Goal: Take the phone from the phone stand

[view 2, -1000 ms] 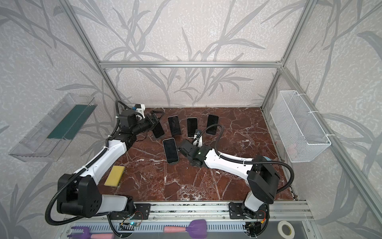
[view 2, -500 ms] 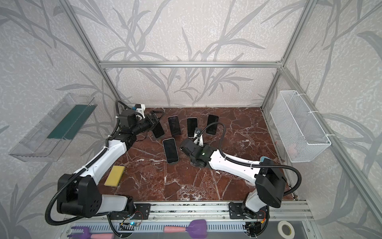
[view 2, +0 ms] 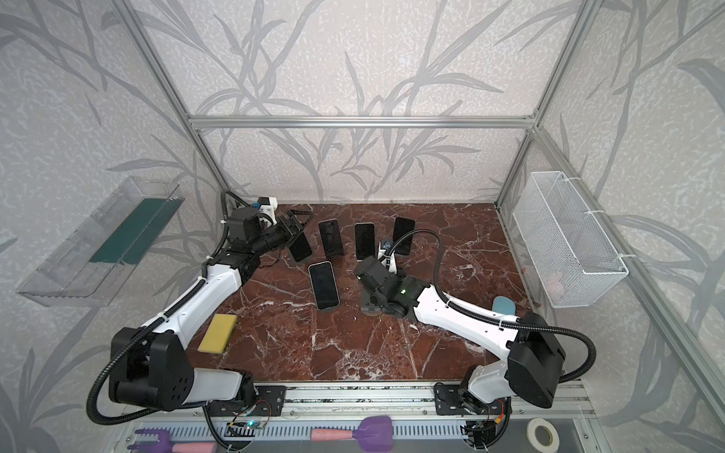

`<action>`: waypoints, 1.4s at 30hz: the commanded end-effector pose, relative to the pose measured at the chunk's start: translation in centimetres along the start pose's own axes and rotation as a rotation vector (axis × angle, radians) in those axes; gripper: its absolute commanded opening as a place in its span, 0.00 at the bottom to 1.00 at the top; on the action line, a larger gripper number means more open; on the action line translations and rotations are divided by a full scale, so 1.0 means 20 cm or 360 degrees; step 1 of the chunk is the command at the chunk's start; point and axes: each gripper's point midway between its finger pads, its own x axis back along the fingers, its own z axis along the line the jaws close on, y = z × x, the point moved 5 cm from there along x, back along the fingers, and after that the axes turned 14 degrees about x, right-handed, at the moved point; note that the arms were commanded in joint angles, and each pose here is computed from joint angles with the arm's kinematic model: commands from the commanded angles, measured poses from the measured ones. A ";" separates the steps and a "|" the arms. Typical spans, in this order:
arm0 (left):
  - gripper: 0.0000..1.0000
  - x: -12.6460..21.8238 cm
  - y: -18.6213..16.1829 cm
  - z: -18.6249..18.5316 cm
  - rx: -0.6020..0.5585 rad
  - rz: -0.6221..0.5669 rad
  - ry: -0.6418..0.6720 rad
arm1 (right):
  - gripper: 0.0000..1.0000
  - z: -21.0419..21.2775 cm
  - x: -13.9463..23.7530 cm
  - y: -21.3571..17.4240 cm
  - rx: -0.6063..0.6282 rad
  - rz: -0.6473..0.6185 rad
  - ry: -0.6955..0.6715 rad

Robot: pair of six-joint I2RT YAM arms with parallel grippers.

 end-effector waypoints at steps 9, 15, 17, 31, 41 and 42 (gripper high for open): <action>0.85 -0.03 -0.02 -0.01 -0.0012 0.0062 -0.0056 | 0.59 -0.15 0.04 0.09 -0.0023 -0.0083 0.0018; 0.85 -0.03 -0.03 -0.02 -0.0012 0.0070 -0.0076 | 0.59 -0.32 0.01 0.09 -0.0083 -0.0104 0.0007; 0.85 -0.02 -0.03 -0.03 -0.0021 0.0065 -0.0083 | 0.59 -0.37 -0.02 0.08 -0.0064 -0.0090 -0.0017; 0.85 -0.05 -0.02 0.01 0.0031 0.0072 -0.0073 | 0.58 -0.64 -0.15 -0.03 -0.0054 0.0022 -0.0033; 0.85 -0.05 -0.02 0.01 0.0042 0.0065 -0.0073 | 0.58 -0.72 -0.20 0.01 0.0109 0.0080 0.0038; 0.85 -0.05 -0.02 0.01 0.0044 0.0066 -0.0071 | 0.58 -0.73 -0.20 0.01 0.0118 0.0097 0.0039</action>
